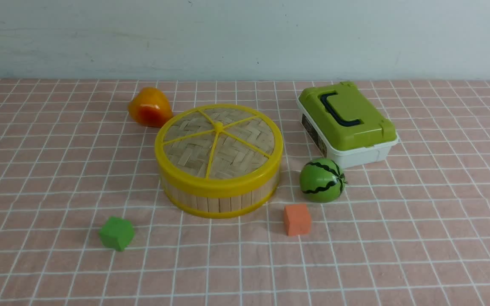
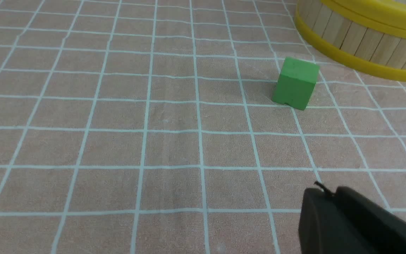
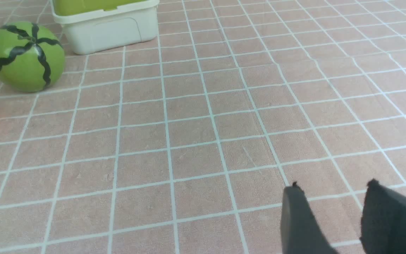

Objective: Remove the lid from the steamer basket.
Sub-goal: Use the left arm to lift the lid of the steamer

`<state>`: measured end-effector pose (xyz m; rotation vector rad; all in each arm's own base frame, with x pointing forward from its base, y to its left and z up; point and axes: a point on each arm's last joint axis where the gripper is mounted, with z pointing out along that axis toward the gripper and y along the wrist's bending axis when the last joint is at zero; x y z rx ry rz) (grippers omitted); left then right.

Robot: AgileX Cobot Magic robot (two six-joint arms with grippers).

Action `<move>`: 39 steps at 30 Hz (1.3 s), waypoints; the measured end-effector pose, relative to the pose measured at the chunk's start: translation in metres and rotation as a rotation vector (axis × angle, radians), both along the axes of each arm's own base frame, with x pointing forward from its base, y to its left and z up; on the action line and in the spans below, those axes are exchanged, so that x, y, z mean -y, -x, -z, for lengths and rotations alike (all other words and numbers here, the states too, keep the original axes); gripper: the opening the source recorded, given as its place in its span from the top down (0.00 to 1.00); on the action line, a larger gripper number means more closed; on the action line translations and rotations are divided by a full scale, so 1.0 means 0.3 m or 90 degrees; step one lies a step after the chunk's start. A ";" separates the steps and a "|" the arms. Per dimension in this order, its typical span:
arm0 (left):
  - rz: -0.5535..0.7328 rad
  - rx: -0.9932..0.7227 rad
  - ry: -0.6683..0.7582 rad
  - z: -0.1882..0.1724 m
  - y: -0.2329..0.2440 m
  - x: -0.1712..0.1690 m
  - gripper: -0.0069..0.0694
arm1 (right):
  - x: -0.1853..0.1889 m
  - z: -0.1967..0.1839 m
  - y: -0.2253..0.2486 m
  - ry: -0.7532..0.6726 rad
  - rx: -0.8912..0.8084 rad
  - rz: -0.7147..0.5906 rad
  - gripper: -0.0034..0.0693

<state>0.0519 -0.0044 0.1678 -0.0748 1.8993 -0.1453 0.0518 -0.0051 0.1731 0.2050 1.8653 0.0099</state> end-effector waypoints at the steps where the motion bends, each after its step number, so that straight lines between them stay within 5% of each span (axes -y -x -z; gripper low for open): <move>1: 0.000 0.000 0.000 0.000 0.000 0.000 0.86 | 0.000 0.000 0.000 0.000 0.000 0.000 0.62; 39: 0.000 -0.001 0.000 0.000 0.000 0.000 0.81 | 0.000 0.000 0.000 0.000 0.000 0.000 0.62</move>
